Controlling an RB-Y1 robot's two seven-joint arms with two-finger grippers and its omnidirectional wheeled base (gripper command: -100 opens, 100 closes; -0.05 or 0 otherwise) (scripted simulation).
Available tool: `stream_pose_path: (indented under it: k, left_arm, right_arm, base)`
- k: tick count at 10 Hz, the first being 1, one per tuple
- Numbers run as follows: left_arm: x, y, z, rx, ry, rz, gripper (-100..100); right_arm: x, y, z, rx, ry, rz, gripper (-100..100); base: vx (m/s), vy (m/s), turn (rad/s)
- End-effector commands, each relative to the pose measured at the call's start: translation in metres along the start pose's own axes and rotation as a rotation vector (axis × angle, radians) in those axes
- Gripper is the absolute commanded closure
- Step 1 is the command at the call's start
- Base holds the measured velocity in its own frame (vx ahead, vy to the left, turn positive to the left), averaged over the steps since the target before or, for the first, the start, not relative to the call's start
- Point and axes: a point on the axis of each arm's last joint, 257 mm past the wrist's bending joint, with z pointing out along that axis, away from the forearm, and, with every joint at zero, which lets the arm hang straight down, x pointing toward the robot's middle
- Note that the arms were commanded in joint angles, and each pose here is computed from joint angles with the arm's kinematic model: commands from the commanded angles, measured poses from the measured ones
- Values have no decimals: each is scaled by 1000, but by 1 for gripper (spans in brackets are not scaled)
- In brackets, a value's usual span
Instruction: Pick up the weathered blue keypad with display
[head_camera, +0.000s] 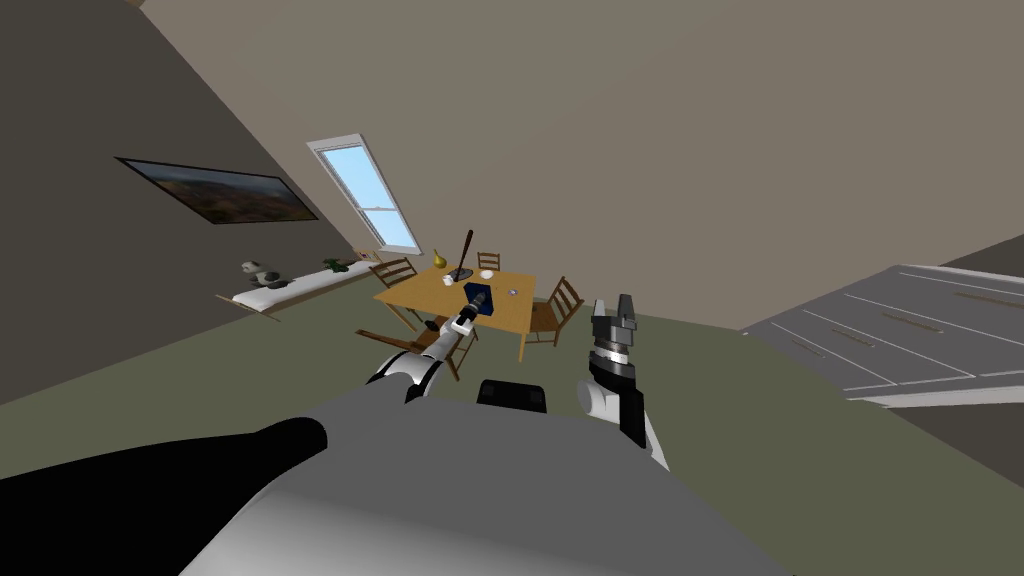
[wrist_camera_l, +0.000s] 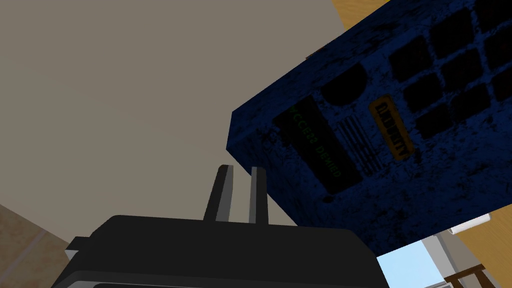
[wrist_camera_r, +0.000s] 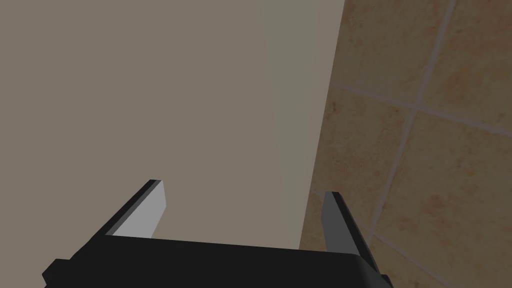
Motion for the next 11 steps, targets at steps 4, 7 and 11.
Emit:
stream_pose_path:
  k: [4,7,11]
  left_arm:
    - [16,-21,-1,70,5,1,-100]
    - [32,-35,-8,127,9,-5,-100]
    - [51,-32,-25,157,15,-15,-100]
  right_arm:
    - [0,0,0,0,0,0,0]
    - [0,0,0,0,0,0,0]
    - [0,0,0,0,0,0,0]
  base:
    - [3,94,50]
    - [19,100,55]
    - [37,75,14]
